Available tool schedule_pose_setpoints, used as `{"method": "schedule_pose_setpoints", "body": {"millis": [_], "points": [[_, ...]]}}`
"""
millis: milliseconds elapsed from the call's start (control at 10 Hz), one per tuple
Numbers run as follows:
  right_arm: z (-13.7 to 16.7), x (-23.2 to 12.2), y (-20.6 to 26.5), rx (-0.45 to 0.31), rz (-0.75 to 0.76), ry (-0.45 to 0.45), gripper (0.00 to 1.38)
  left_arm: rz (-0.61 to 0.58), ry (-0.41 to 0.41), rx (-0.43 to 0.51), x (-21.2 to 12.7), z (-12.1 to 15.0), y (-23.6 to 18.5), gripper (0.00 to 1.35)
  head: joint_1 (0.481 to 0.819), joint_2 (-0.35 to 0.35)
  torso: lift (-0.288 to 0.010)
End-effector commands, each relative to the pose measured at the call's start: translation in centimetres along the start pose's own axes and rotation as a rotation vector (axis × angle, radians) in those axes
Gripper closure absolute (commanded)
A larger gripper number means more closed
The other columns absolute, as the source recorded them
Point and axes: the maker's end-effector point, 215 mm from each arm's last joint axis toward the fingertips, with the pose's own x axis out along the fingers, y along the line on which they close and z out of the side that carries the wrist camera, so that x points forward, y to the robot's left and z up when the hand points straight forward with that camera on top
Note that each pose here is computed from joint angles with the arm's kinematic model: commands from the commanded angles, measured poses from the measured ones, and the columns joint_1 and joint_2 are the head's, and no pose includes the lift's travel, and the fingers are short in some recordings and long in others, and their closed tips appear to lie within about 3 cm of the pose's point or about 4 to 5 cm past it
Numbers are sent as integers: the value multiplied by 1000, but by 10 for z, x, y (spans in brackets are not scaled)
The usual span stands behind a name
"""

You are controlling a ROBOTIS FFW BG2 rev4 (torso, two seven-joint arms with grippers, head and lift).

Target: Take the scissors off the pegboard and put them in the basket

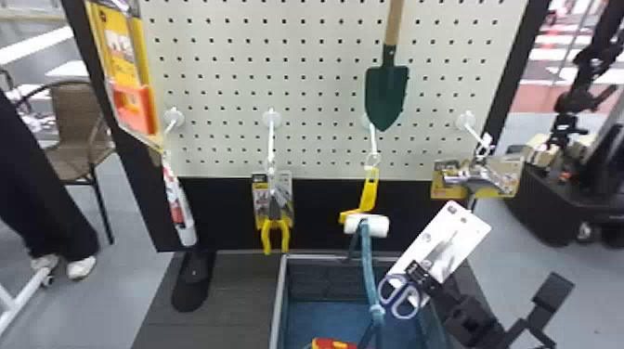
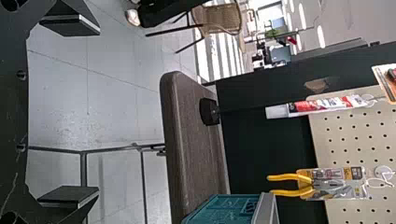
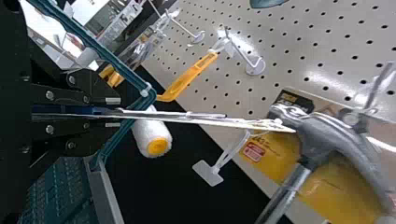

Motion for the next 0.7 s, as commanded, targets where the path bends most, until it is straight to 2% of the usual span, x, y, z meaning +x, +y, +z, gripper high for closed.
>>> {"method": "schedule_pose_setpoints", "body": {"millis": [0,600], "points": [[-13,7,3,24,13,17,1289,-5,-1,0,1,0,-1,102,549,0,-100],[-57,25,12,100,53,80,1289,-2,2,-4,2,-1,-1,102,549,0,-100]]}}
